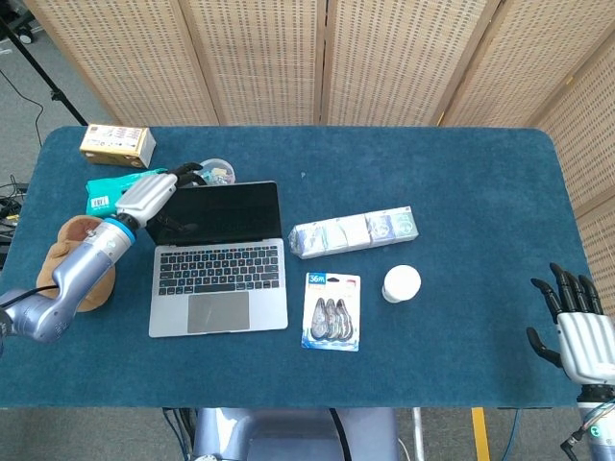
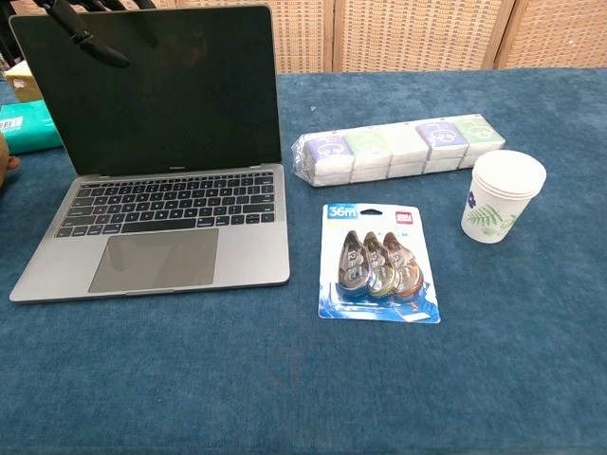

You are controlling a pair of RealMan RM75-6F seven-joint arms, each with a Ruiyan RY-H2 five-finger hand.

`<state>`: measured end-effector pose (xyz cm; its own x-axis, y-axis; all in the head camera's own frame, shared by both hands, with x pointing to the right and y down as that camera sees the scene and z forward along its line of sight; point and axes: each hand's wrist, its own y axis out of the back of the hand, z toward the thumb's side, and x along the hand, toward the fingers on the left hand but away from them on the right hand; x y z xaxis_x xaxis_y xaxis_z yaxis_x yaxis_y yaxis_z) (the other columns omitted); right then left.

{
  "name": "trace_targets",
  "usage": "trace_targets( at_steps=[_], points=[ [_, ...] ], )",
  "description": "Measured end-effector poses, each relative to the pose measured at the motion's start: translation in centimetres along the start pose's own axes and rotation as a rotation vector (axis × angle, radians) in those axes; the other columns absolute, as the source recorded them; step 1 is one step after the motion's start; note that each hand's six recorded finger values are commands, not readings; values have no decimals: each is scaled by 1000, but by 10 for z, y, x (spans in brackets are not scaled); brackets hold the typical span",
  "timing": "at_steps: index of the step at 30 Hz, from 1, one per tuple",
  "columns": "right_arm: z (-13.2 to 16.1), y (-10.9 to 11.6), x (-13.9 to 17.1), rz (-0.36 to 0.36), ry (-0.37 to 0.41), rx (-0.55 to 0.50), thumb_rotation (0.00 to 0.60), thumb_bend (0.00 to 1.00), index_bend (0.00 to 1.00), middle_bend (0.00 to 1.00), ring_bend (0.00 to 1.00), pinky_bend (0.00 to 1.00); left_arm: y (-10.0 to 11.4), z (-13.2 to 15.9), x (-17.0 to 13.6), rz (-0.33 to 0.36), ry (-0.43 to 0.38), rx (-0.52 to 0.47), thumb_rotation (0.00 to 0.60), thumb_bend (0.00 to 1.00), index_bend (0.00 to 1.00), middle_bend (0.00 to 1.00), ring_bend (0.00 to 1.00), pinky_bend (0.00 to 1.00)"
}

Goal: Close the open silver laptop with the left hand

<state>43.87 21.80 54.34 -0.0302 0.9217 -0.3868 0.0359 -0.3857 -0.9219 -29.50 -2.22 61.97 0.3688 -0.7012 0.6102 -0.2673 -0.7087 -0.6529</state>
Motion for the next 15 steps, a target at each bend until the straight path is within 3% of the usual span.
trace_targets(
  at_steps=[15],
  points=[
    [-2,0,-1,0,-3,-3,600,375,163,0,0,0,1,10,-5,-6,-8,-4,600,198,341,183,222,212]
  ],
)
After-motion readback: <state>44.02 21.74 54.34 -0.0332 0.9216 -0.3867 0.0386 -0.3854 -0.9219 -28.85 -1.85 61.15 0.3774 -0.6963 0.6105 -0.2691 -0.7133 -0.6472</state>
